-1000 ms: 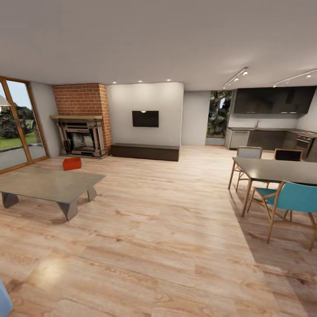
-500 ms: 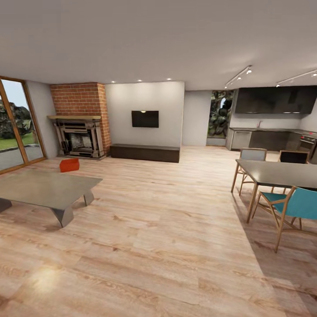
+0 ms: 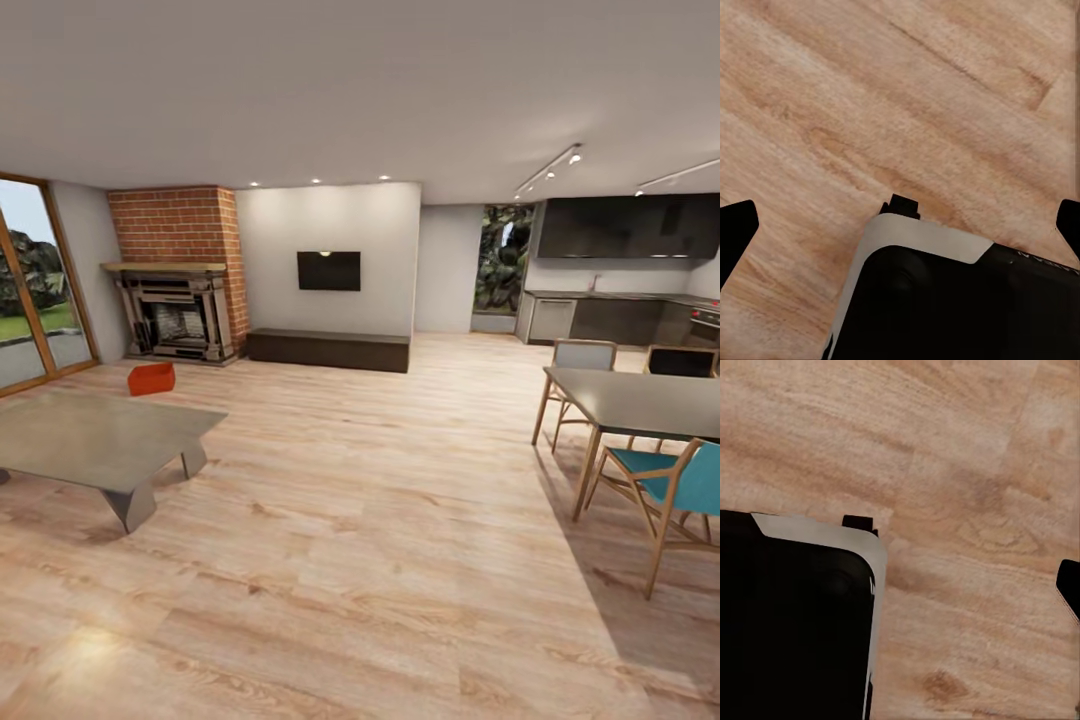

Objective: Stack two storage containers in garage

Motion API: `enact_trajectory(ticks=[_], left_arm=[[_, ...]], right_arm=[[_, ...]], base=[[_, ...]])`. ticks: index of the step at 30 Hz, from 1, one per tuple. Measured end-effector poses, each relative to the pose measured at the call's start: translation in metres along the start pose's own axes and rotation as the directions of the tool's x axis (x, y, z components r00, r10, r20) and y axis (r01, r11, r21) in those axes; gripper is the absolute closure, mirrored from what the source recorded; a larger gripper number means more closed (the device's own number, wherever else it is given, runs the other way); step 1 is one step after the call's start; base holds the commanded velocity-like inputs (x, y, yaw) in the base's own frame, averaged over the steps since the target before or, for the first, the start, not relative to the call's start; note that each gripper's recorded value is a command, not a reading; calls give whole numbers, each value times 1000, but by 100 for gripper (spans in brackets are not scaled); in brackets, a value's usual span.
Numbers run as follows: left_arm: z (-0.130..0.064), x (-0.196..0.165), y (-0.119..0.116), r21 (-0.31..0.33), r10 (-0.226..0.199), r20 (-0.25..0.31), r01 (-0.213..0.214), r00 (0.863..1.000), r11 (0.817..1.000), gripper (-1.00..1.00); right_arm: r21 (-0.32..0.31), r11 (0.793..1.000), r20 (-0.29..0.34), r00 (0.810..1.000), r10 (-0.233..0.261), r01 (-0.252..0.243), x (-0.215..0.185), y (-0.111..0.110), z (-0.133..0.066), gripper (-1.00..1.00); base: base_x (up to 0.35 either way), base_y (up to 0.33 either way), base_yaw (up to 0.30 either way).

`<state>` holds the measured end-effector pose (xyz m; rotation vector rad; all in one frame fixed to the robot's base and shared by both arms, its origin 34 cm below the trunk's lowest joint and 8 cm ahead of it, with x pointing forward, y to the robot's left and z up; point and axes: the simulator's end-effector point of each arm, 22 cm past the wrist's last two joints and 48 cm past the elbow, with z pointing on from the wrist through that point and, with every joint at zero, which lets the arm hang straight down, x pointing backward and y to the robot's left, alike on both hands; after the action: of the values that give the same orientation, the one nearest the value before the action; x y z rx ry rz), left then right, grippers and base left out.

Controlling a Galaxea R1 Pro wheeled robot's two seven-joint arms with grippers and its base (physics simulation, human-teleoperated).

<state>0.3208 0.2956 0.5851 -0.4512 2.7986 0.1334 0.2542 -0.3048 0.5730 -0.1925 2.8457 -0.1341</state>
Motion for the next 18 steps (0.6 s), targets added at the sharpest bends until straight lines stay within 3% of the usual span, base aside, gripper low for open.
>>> enact_trajectory(ticks=[18], left_arm=[[0, -1, 0, 0, -1, 3, 1, 1000, 1000, -100]], right_arm=[[0, 1000, 0, 1000, 0, 0, 0, 0, 0, -100]], base=[[323, 0, 0]])
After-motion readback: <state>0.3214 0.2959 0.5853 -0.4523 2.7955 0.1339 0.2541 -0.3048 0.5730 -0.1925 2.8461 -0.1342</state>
